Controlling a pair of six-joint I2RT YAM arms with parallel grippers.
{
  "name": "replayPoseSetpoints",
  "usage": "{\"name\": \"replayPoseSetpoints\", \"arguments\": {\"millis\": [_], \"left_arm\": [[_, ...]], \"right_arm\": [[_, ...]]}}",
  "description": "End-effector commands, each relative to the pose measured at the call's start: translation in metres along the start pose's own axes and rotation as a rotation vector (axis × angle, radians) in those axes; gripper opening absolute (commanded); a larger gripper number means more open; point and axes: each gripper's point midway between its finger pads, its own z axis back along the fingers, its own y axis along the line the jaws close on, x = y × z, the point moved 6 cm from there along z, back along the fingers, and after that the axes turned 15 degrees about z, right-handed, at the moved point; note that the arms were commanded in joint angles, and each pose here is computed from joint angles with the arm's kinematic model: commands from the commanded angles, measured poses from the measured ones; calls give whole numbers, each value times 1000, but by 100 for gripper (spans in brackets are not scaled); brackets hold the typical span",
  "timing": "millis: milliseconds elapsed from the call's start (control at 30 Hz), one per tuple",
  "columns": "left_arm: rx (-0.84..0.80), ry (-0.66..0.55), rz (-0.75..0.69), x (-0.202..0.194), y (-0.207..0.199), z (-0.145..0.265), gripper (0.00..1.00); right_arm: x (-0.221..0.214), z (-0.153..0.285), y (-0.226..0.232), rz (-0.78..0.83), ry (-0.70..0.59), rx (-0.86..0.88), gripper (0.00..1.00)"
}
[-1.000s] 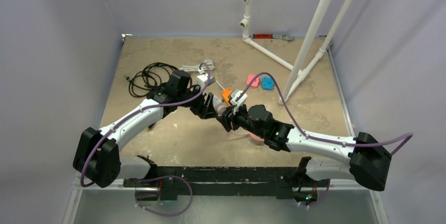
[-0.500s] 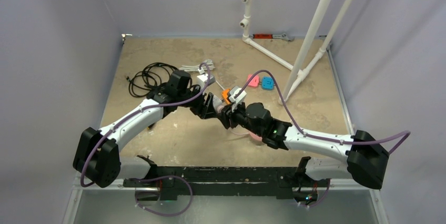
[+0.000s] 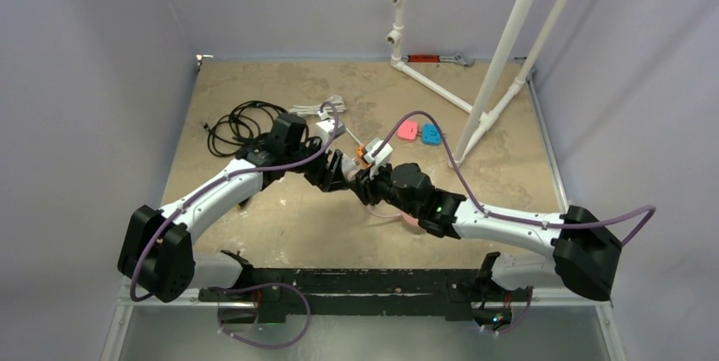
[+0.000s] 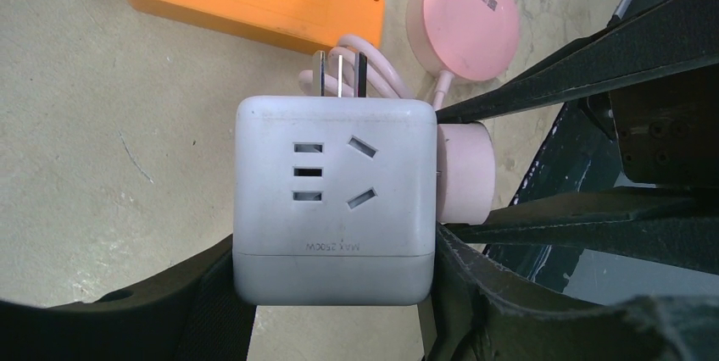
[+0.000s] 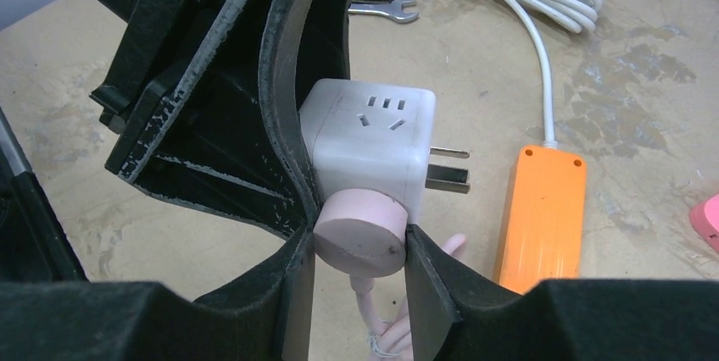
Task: Pull the plug off the socket
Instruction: Remove the plug from the socket.
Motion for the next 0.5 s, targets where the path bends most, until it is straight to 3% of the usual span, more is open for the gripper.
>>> {"name": "replayPoseSetpoints", "arguments": {"millis": [0, 100, 467], "left_arm": [[-84, -59, -76, 16, -20, 4, 0], [-29, -82, -73, 18, -15, 6, 0], [207, -91, 1, 19, 19, -1, 0]], "right_arm": [[15, -5, -15, 9, -10, -97, 3], [12, -4, -14, 19, -10, -91, 0], [34, 37, -14, 91, -250, -21, 0]]}}
